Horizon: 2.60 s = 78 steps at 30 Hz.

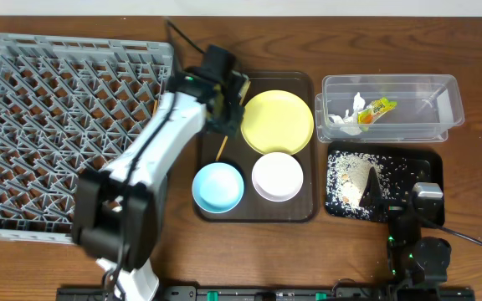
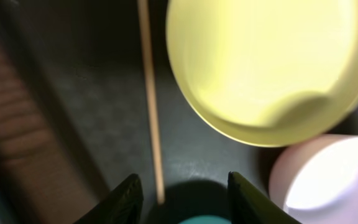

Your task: Sort waste into correct bins and load items into the dishwasher

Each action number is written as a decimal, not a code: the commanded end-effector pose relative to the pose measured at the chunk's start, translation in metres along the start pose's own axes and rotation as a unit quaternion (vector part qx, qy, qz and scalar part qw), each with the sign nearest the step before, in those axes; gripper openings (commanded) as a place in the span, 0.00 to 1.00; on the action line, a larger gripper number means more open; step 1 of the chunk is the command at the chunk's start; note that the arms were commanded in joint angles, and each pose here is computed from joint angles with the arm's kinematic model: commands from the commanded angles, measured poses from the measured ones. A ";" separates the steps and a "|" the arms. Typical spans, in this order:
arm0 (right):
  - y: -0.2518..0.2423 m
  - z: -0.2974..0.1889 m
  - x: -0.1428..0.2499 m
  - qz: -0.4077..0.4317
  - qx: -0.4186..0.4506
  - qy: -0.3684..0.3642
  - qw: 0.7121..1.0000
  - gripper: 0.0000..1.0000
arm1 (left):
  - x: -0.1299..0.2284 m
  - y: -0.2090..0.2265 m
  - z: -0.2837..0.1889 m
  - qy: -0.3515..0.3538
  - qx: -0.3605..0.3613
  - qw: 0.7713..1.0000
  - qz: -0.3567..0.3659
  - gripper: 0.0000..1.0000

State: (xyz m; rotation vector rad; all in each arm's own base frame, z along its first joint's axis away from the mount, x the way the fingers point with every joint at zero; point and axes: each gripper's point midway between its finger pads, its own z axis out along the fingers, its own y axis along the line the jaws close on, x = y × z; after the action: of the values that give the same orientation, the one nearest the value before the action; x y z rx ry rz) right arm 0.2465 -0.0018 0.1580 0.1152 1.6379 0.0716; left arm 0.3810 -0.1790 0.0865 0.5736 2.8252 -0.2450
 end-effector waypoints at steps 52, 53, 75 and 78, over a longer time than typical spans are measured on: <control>-0.003 0.000 0.000 -0.005 0.006 -0.001 1.000 0.99 | 0.081 0.146 -0.065 0.063 -0.176 0.974 -0.129 0.15; -0.002 0.000 0.000 -0.005 0.006 -0.001 1.000 0.99 | 0.083 0.144 -0.063 0.067 -0.170 0.976 -0.122 0.25; -0.003 0.000 0.000 -0.005 0.006 -0.001 1.000 0.99 | 0.002 -0.006 -0.090 -0.074 0.099 0.987 -0.097 0.35; -0.002 0.000 0.000 -0.005 0.006 -0.001 1.000 0.99 | 0.000 -0.013 -0.070 -0.055 0.104 0.987 -0.110 0.35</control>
State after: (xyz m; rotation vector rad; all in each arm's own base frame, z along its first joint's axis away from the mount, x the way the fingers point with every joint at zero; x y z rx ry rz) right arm 0.2465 -0.0018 0.1578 0.1152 1.6383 0.0716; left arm 0.3618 -0.1656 0.1786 0.3589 2.6867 -0.5532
